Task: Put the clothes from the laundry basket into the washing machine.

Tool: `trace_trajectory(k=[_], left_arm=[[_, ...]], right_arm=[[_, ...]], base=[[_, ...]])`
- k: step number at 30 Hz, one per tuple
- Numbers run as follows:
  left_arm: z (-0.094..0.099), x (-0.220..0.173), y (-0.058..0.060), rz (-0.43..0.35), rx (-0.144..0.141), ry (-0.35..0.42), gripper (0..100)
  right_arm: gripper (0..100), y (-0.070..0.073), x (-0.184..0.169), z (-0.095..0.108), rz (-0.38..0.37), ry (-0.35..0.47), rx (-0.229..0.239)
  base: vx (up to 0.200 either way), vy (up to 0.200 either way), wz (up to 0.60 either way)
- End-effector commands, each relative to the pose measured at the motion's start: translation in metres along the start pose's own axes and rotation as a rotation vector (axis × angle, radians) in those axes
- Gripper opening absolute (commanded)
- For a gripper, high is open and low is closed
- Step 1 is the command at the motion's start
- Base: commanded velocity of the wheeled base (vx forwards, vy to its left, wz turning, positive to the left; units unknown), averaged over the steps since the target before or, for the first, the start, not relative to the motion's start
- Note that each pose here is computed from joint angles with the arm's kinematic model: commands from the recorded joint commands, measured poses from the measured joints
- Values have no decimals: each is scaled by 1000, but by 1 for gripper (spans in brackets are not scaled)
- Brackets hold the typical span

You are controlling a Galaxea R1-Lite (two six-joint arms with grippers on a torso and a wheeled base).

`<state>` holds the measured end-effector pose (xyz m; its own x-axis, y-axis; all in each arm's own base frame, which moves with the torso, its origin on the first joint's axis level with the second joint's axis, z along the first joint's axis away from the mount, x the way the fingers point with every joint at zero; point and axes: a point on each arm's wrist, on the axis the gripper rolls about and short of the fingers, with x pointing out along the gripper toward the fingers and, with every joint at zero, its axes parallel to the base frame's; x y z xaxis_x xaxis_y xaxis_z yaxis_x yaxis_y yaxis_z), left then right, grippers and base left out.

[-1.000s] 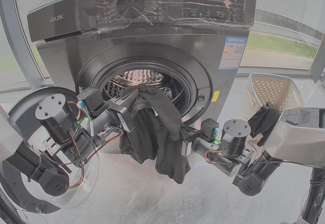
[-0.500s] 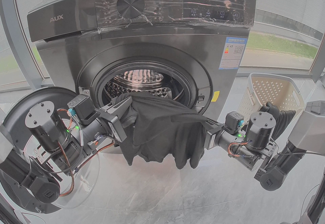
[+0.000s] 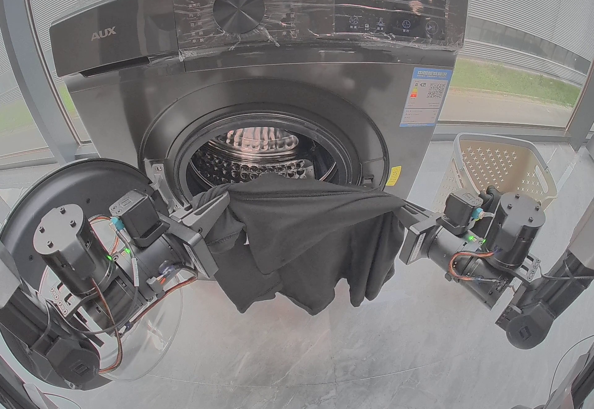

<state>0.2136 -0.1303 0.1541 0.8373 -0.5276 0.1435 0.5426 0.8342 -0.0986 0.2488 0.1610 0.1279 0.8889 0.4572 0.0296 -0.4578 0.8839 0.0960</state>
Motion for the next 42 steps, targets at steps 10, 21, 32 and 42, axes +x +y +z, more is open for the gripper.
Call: trace_trajectory(k=[10,21,32,42], left_arm=[[-4,-3,2,7,1,21,0],[2,-1,4,16,5,-11,0],[14,1,6,25,4,-74,0],[20,6,0,-4,1,-103,0]], right_arm=[[0,-21,0,21,-69,-105,22],[0,-21,1,22,-69,-111,44],[0,-32,9,2,-110,-46,57],[0,-16,24,-76,-48,173,70]], base=[[0,0,0],[0,0,0],[0,0,0],[0,0,0]])
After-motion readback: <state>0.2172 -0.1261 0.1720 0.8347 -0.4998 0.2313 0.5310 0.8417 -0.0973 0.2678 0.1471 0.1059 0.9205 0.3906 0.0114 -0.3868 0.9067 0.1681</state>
